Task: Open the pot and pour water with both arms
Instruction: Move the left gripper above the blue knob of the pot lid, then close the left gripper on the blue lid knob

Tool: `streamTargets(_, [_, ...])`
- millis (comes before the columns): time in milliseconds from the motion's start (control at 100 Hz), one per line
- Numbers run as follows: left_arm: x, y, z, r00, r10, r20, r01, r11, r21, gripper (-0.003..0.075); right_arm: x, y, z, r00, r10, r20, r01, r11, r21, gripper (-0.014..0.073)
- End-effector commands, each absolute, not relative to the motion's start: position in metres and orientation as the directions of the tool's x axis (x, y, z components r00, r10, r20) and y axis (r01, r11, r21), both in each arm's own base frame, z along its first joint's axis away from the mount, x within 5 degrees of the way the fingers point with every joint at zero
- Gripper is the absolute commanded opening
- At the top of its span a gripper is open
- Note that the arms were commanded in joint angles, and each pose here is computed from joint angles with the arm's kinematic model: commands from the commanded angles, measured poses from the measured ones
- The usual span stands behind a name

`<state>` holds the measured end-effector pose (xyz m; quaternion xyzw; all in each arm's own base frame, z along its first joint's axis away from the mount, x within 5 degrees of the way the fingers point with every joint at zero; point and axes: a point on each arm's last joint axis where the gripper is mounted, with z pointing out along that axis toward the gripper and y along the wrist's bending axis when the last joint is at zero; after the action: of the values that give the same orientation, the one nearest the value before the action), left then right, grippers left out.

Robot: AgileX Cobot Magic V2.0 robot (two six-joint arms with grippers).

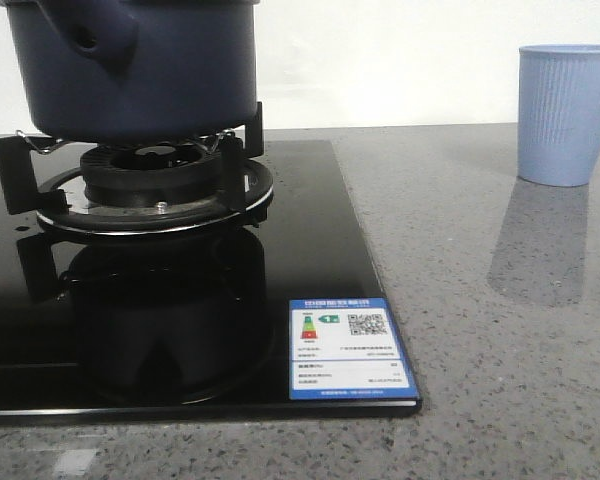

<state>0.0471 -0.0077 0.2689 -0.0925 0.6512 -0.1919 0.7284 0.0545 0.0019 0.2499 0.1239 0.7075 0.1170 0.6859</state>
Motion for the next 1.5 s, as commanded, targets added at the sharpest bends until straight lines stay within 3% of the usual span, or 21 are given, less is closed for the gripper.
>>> streamTargets(0, [0.052,-0.008,0.302,0.072,-0.327,-0.942,0.15,0.937,-0.314,-0.0019,0.062,0.0,0.282,-0.036,0.248,-0.968,0.036,0.969,0.246,-0.0066])
streamTargets(100, [0.065,-0.012,0.326,-0.029,-0.288,-0.957,0.145,0.946,-0.289,-0.0019,0.077,-0.001,0.301,-0.152,0.157,-0.976,0.04,0.988,0.152,-0.0066])
streamTargets(270, [0.089,-0.019,0.35,-0.162,-0.112,-0.98,0.191,0.971,-0.143,-0.0019,0.102,0.008,0.318,-0.253,0.037,-0.967,-0.068,0.996,0.056,-0.0066])
streamTargets(390, [0.101,-0.026,0.362,-0.177,-0.126,-0.976,0.247,0.954,-0.168,-0.0018,0.113,0.016,0.321,-0.273,-0.017,-0.962,-0.142,0.99,0.023,-0.0066])
streamTargets(570, [0.117,-0.041,0.37,-0.165,-0.068,-0.984,0.357,0.926,-0.124,0.0001,0.118,0.018,0.323,-0.249,-0.014,-0.969,-0.158,0.987,0.027,-0.0066])
streamTargets(640, [0.124,-0.048,0.372,-0.158,-0.063,-0.986,0.393,0.911,-0.121,0.0065,0.118,0.018,0.323,-0.248,-0.011,-0.969,-0.158,0.987,0.029,-0.0052])
streamTargets(710, [0.13,-0.055,0.373,-0.153,-0.065,-0.986,0.42,0.899,-0.125,0.0179,0.118,0.019,0.323,-0.255,-0.011,-0.967,-0.159,0.987,0.031,0.0024])
streamTargets(810, [0.141,-0.066,0.376,-0.133,-0.073,-0.988,0.447,0.885,-0.126,0.0412,0.118,0.019,0.323,-0.258,-0.011,-0.966,-0.159,0.987,0.031,0.0258])
streamTargets(910, [0.153,-0.078,0.377,-0.117,-0.073,-0.99,0.468,0.875,-0.12,0.0539,0.118,0.019,0.323,-0.258,-0.011,-0.966,-0.159,0.987,0.031,0.0473])
streamTargets(980, [0.162,-0.086,0.377,-0.113,-0.073,-0.991,0.477,0.871,-0.118,0.0536,0.118,0.019,0.322,-0.26,-0.011,-0.966,-0.159,0.987,0.031,0.0533])
streamTargets(1150, [0.19,-0.106,0.373,-0.122,-0.062,-0.991,0.475,0.873,-0.113,0.0484,0.118,0.019,0.322,-0.261,-0.012,-0.965,-0.16,0.987,0.031,0.0529])
streamTargets(1490, [0.246,-0.135,0.371,-0.129,-0.023,-0.991,0.449,0.89,-0.079,0.051,0.117,0.019,0.32,-0.286,-0.016,-0.958,-0.162,0.986,0.032,0.0529])
